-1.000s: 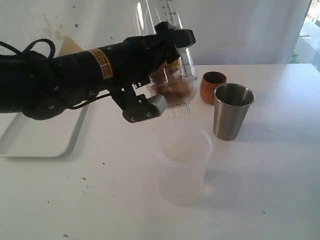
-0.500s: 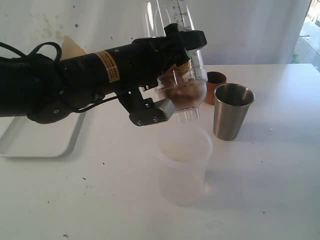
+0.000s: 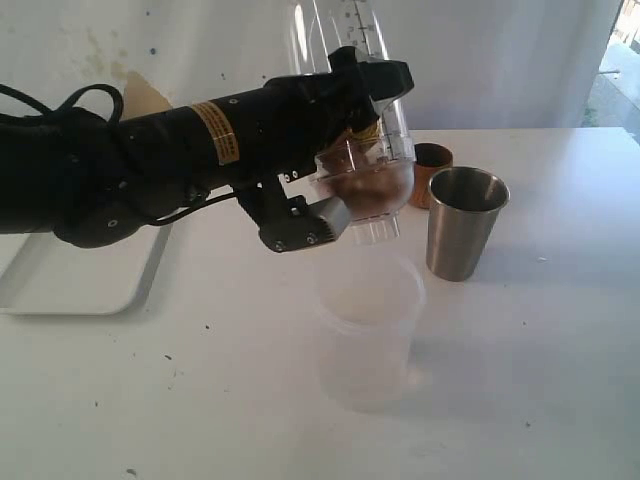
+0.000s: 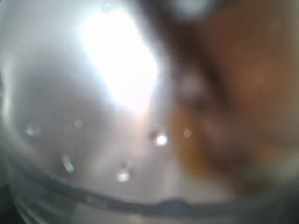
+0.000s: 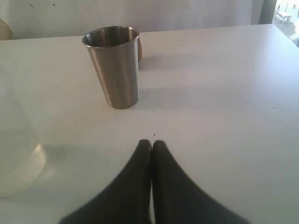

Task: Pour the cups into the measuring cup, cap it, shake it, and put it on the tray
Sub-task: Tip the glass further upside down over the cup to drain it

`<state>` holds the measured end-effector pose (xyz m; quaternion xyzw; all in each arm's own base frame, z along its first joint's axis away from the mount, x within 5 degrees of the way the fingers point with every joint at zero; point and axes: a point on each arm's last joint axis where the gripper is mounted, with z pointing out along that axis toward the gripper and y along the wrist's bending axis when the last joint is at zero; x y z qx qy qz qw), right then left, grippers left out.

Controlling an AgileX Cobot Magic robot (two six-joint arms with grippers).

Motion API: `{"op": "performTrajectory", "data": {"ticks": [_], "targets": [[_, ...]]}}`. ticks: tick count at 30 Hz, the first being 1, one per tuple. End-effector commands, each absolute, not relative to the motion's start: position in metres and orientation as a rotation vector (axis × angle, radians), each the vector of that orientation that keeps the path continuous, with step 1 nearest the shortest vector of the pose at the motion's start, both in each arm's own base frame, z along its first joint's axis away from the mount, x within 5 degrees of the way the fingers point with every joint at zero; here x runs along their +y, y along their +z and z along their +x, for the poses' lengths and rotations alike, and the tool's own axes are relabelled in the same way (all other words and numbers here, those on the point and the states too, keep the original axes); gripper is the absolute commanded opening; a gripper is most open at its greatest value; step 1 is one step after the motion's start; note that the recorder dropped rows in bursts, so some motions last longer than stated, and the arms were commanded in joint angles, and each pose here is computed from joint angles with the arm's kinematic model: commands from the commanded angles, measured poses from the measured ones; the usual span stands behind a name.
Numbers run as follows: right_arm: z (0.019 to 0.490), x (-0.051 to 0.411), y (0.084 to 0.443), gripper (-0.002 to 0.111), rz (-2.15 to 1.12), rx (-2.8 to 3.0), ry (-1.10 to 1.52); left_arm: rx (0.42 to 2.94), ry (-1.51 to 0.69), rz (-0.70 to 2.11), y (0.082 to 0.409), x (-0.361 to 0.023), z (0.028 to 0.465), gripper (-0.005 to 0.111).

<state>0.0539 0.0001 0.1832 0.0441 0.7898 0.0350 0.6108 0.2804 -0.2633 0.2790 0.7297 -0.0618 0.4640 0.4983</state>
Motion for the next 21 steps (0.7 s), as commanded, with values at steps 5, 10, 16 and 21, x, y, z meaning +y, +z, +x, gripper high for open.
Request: {"op": "performTrajectory", "data": {"ticks": [5,10,16,21], "targets": [[0.0536,0.0000,0.1828,0.000,0.107,1.818,0.083,-0.142,1.127,1.697,0.2917,-0.2641,0.2779,0.000],[0.0536,0.0000,0.1828,0.000,0.107,1.818,0.083,-0.142,1.127,1.697,0.2917,-0.2641,0.2779,0.000],[0.0536,0.0000,0.1828,0.000,0.107,1.818,0.083,-0.142,1.127,1.697,0.2917,-0.2641,0.2779,0.000],[0.0536,0.0000,0.1828,0.000,0.107,1.818,0.083,-0.120,1.110,1.695,0.2917,-0.2640,0.2780,0.000]]}}
